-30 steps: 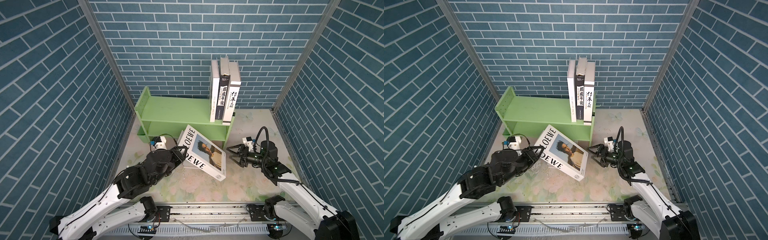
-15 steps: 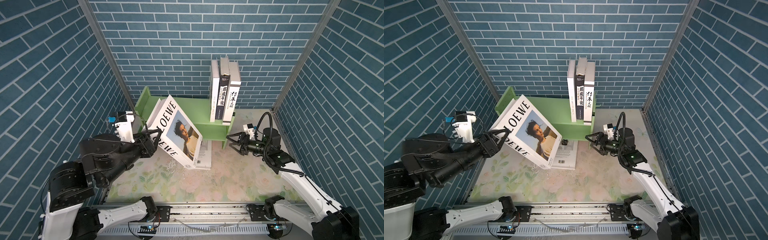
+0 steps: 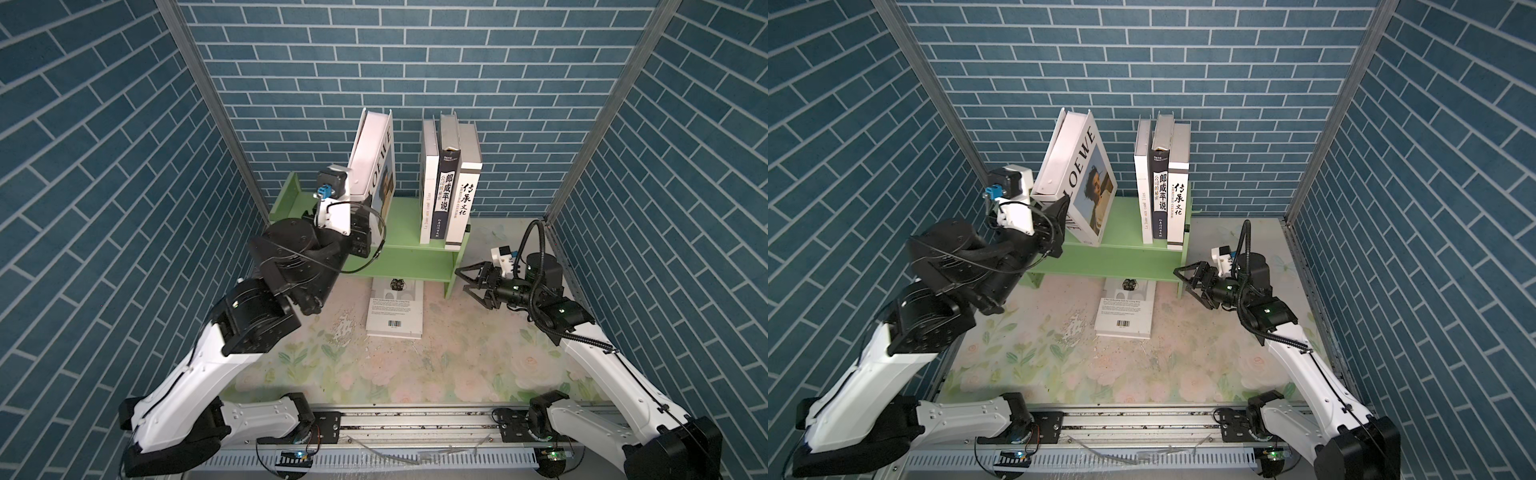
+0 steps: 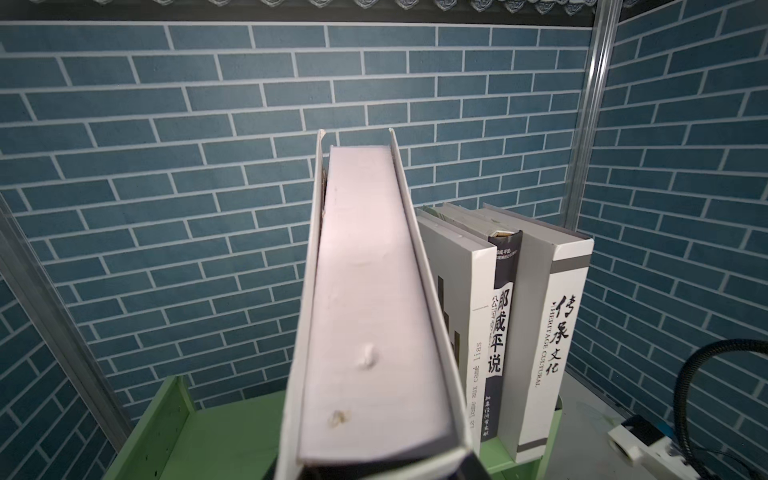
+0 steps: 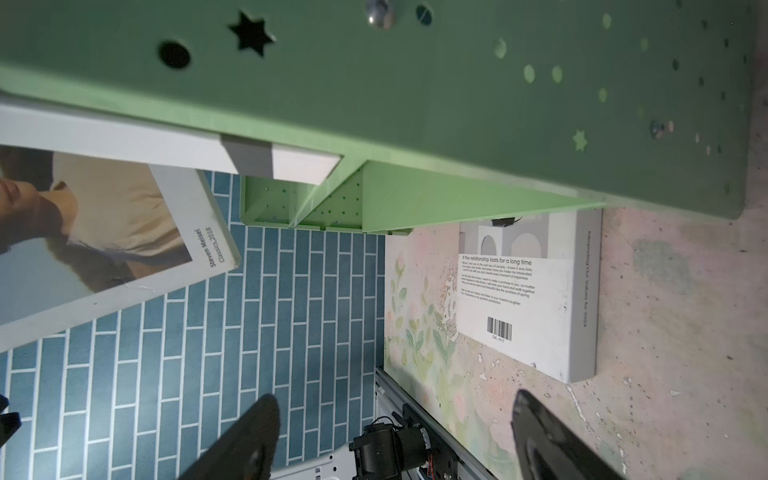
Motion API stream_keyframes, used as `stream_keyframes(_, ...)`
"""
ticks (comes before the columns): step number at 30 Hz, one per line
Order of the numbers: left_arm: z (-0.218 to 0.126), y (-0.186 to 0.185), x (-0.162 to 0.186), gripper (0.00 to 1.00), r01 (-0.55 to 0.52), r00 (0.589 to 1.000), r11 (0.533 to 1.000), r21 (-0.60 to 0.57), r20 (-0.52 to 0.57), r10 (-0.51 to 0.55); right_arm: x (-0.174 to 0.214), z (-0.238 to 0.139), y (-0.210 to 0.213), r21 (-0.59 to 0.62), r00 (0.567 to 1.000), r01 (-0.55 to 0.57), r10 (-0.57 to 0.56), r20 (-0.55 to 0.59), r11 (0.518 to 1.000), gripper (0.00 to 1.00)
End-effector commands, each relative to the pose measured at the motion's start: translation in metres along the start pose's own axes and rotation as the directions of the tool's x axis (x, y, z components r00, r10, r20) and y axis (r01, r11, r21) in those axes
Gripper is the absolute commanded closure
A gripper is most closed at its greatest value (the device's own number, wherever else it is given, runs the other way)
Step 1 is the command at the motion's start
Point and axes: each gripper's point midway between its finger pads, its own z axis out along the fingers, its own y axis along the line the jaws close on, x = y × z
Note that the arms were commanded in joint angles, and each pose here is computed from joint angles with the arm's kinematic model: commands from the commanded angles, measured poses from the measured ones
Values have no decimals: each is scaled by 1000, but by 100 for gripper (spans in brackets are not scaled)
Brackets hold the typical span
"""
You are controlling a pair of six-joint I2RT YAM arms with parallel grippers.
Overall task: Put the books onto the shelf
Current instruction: 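Lift the LOEWE book upright with the left gripper toward the shelf while right withdraws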
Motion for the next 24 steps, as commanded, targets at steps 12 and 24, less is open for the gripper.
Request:
stream_keyframes(12,77,3,-12,73,186,980,983,-7,-65,-186,-11,-16,1,56,994,35,-41,105,998,12)
stream_keyframes(24,109,-29,27,74,234,956,972,39,-193,-222,-5,-27,-9,97,991,22,-35,131,995,12)
